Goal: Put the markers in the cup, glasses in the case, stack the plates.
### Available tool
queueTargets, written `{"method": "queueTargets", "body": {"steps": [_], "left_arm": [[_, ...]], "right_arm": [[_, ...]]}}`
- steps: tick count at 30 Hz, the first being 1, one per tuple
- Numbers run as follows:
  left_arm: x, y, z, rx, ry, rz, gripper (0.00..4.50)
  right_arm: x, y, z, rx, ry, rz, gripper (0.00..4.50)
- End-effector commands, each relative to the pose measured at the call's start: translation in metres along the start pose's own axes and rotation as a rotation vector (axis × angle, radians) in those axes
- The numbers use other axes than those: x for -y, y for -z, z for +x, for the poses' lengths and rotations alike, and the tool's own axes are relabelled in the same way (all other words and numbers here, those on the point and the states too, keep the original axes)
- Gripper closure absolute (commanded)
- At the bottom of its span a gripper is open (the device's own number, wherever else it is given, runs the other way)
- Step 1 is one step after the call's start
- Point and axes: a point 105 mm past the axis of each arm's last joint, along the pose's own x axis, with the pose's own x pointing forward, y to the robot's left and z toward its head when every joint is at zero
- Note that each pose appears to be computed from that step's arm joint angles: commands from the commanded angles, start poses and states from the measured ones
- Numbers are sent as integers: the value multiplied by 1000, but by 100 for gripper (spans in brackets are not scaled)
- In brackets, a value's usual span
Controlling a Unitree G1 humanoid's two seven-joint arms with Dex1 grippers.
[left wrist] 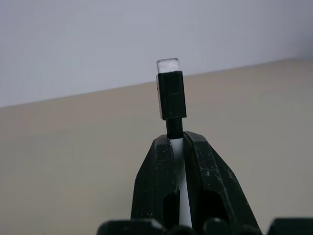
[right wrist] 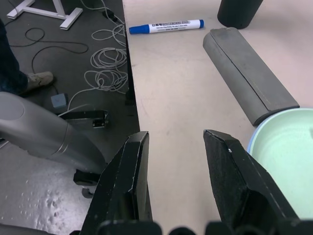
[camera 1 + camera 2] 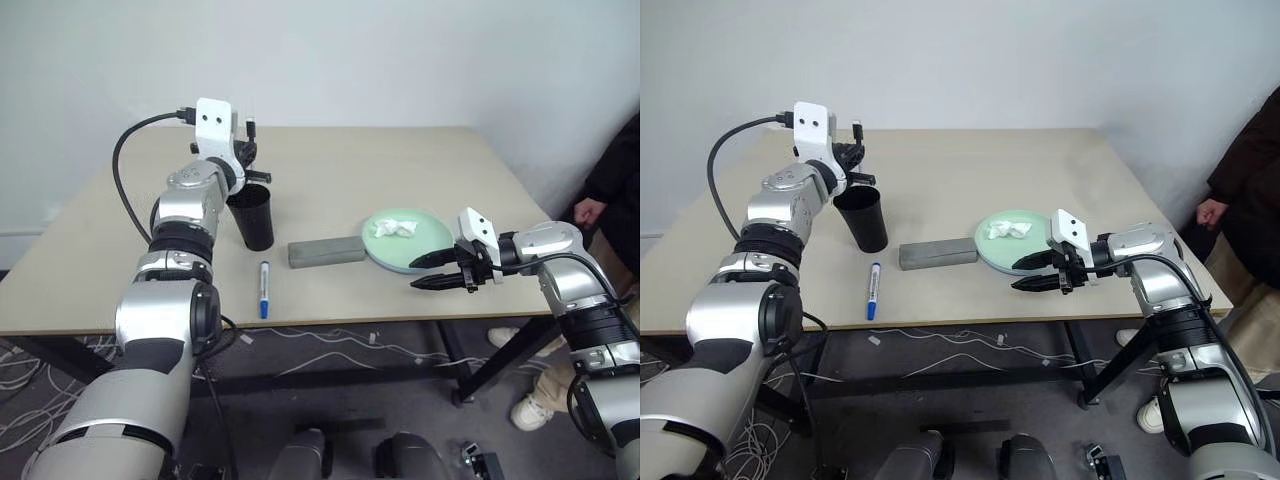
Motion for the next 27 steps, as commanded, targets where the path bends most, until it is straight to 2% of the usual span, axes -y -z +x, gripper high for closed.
{"method": "queueTargets", "body": {"steps": [1,12,19,25,26,27], "left_arm": [[0,-16,-3,77,28,33,447],[7,11,-12,56,93,1,447],[6,18,-15,43,93,4,447],[3,18,-17,46,74,16,447],[2,18,-17,46,70,14,390],[1,18,-17,46,66,15,363]], "right_arm": [[4,-12,-11,29,47,-38,258],[18,-24,-30,120,138,-8,258],[23,-37,-41,194,165,10,258],[27,-37,-45,190,180,10,258],[27,-37,-45,190,180,10,258],[27,-37,-44,190,180,10,258]]}}
